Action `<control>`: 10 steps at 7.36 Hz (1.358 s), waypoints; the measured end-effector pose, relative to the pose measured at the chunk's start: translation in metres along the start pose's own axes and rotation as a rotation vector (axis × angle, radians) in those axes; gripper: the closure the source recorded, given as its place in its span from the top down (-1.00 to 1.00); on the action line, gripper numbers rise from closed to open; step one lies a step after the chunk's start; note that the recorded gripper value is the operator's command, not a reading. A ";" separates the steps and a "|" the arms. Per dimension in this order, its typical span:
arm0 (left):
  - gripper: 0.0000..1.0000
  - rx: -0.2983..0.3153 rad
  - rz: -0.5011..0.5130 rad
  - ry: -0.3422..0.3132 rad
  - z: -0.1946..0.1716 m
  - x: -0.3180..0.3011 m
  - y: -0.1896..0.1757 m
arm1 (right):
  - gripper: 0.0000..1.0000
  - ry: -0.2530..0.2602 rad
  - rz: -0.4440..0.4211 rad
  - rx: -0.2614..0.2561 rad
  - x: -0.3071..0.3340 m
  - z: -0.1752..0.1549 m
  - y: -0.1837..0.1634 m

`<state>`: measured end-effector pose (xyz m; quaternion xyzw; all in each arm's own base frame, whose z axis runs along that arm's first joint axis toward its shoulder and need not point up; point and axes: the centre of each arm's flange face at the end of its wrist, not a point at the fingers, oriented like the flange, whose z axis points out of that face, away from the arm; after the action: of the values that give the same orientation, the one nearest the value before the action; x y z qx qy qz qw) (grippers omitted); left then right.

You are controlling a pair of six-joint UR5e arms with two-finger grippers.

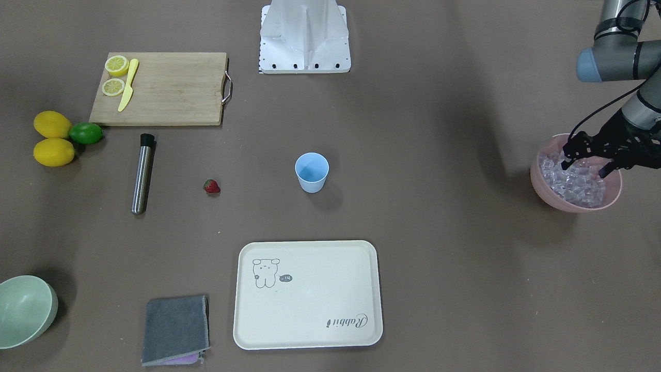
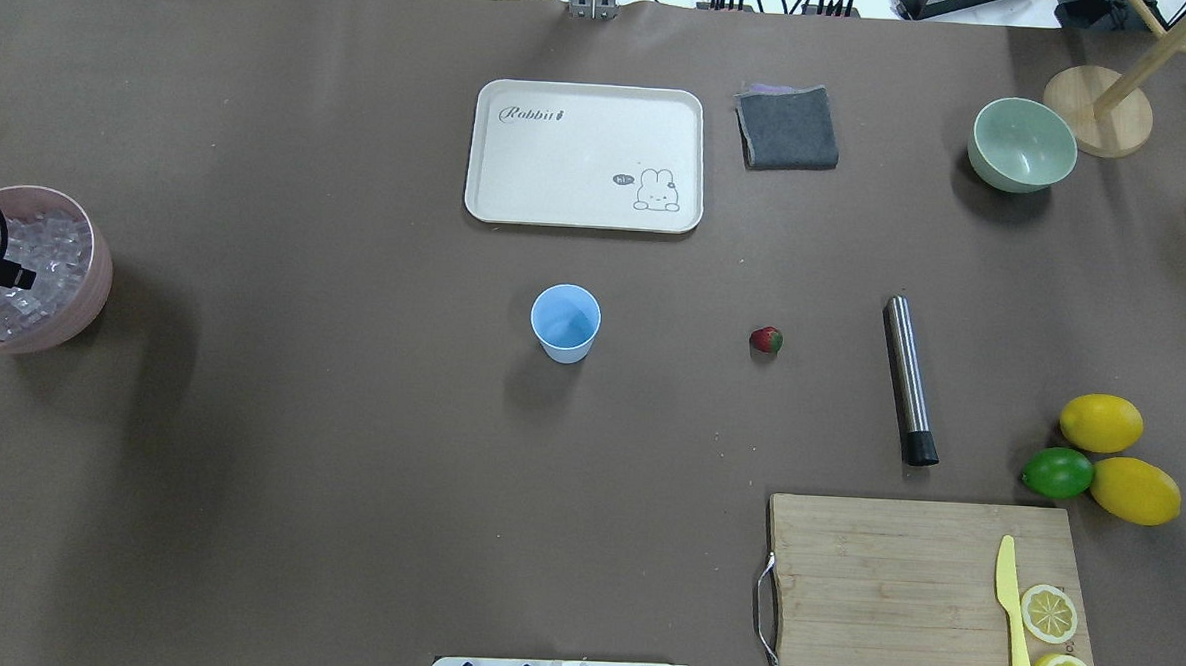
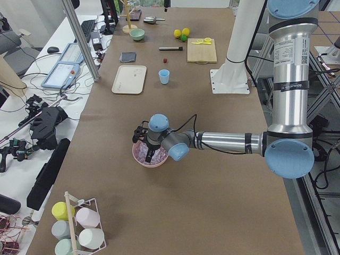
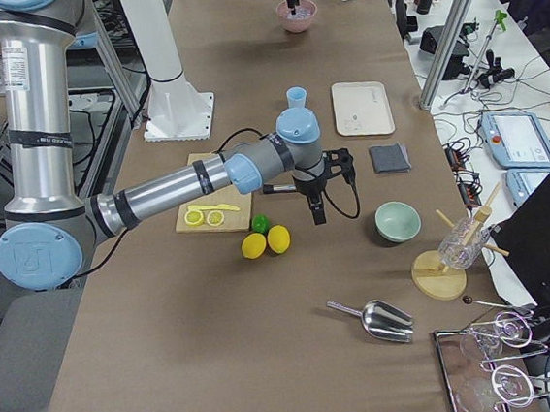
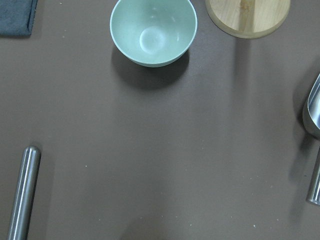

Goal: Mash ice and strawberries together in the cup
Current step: 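Lower the left gripper into the ice cubes in the pink bowl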

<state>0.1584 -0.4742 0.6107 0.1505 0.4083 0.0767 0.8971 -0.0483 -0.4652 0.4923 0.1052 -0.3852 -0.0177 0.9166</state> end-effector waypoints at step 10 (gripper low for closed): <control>0.93 -0.007 0.147 0.003 0.008 0.012 0.000 | 1.00 0.003 0.003 -0.005 0.002 0.002 0.001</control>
<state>0.1723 -0.4728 0.6075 0.1769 0.3975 0.1439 0.8888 -0.0489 -0.4644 0.4953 0.1024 -0.3839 -0.0173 0.9175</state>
